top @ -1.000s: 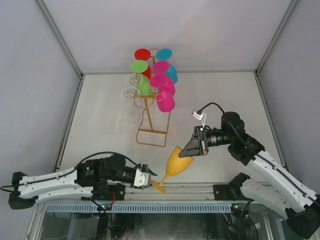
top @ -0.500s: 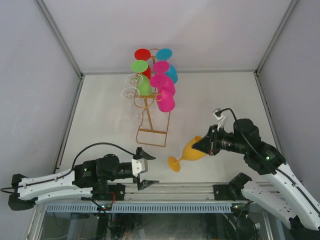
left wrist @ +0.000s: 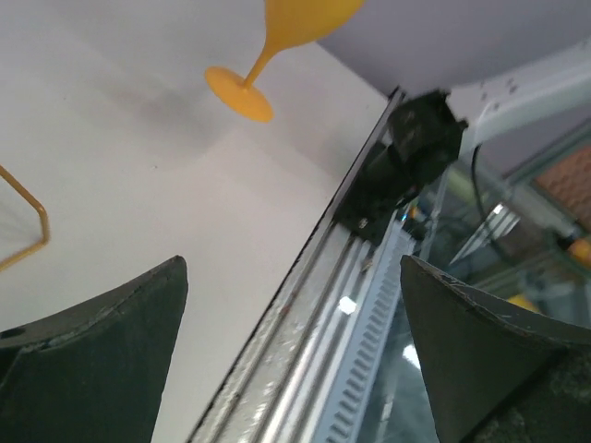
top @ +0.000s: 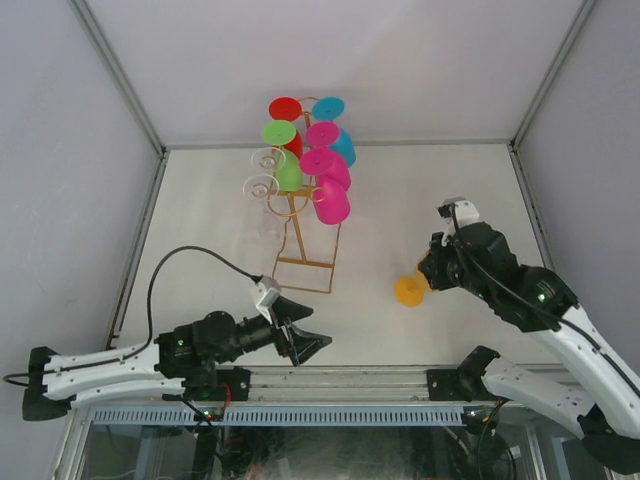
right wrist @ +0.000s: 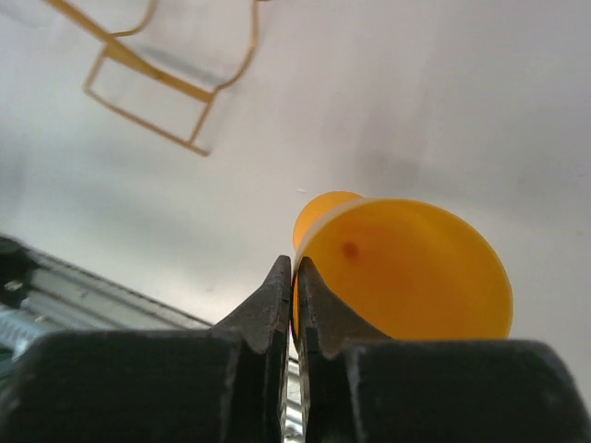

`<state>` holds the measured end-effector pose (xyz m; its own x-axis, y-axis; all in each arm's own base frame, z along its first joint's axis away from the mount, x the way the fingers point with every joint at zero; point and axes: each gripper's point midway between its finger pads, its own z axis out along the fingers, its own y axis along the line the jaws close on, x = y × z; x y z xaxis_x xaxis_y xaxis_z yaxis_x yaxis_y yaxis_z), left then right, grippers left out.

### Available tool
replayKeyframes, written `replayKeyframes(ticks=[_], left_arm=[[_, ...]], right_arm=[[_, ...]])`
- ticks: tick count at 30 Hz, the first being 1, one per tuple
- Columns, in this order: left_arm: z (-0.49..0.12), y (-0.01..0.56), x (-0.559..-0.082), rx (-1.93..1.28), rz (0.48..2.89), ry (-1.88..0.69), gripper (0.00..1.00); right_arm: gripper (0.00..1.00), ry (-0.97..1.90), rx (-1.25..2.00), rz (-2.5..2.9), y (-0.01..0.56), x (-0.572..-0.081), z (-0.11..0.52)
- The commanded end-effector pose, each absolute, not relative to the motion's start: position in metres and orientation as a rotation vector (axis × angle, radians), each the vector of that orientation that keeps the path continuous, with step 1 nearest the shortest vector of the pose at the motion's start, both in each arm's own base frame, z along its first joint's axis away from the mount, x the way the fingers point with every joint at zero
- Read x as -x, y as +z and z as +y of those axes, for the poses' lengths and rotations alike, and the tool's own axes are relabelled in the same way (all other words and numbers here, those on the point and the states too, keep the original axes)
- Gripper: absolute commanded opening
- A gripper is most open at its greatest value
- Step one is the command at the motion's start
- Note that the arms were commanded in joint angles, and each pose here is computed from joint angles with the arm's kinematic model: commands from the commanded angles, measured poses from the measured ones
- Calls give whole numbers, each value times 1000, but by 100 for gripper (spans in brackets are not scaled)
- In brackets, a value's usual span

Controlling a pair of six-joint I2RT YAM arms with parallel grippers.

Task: Take the wine glass off the wine glass rack
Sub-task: Place the wine glass at the center of the board.

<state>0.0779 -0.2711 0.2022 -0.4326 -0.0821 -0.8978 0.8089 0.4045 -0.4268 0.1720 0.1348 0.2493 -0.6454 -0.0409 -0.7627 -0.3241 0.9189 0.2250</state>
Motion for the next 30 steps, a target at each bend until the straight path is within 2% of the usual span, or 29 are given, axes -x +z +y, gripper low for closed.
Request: replayKeyframes(ticks=[1,6,13,19,30], left_arm=[[-270,222,-93,-176,1775,-1388,100],[-241,177,-106,128,1979,-1277,100],[-175,174,-136,353,1909,-1030,100],[-129,190,-148,343,1908,-764,100],[-138,206,-145,206,2008,-627,100]], right_arm=[[0,179,220,2232,253,-198,114],[0,104,156,2199,254,-216,113],[0,131,122,2213,243,-234,120],[0,277,62,2239,238,-253,131],[0,252,122,2255,230,-302,158]])
